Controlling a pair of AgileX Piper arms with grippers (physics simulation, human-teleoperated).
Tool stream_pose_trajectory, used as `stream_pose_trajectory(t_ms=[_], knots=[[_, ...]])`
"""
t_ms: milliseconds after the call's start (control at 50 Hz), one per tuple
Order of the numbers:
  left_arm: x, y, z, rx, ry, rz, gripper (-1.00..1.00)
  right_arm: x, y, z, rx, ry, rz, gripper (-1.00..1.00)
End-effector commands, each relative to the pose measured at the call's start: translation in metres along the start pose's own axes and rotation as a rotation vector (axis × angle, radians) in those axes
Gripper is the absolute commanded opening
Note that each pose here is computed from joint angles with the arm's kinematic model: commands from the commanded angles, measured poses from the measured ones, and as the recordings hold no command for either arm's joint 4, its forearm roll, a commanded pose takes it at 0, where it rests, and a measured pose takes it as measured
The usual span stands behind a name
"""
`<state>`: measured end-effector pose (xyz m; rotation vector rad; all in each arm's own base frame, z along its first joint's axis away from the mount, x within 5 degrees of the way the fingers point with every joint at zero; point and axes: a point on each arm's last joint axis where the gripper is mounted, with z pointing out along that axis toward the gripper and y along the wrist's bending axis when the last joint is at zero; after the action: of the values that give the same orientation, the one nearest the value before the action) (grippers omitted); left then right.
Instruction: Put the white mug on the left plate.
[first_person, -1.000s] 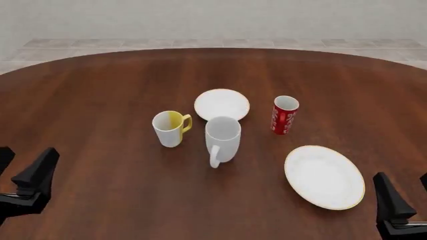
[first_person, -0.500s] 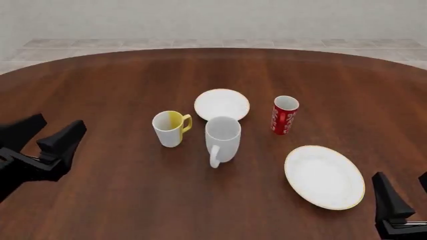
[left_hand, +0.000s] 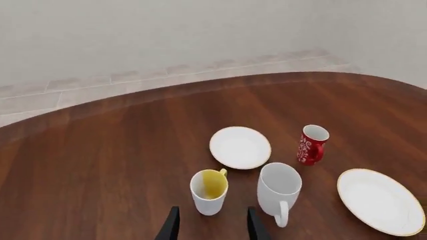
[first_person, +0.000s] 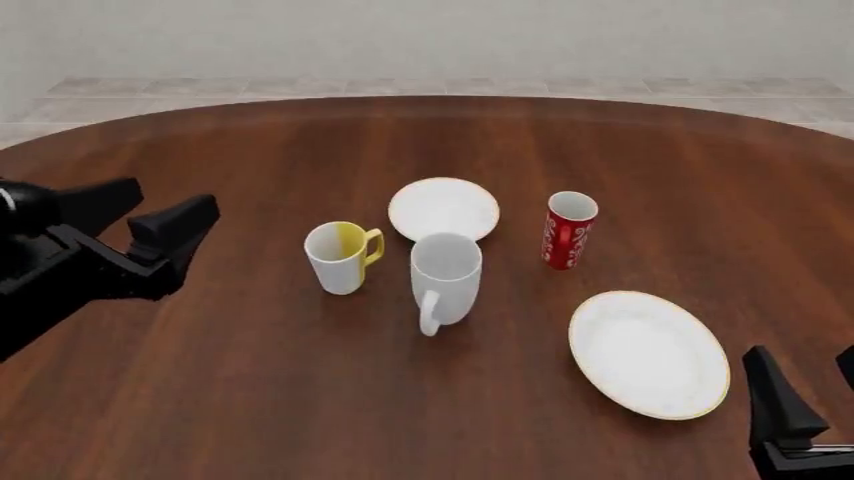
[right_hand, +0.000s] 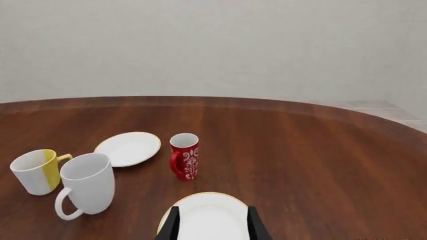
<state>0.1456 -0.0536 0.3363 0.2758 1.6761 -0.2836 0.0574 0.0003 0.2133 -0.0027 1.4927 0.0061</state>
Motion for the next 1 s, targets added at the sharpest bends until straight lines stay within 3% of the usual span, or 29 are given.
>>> stream_pose_trajectory(t_ms=[20,420,1000], knots=[[-0.007,-0.003,0.016,0.016,0.022,-0.012,1.00,0.000,0.000,0.000,0.000,0.000,-0.002,1.00],[0.007,-0.018,0.049,0.085,0.094,0.049,1.00,0.001,0.000,0.000,-0.003,0.003,-0.007,1.00],[0.037,-0.058,0.086,0.238,0.163,0.084,1.00,0.000,0.000,0.000,-0.002,-0.001,-0.007,1.00]])
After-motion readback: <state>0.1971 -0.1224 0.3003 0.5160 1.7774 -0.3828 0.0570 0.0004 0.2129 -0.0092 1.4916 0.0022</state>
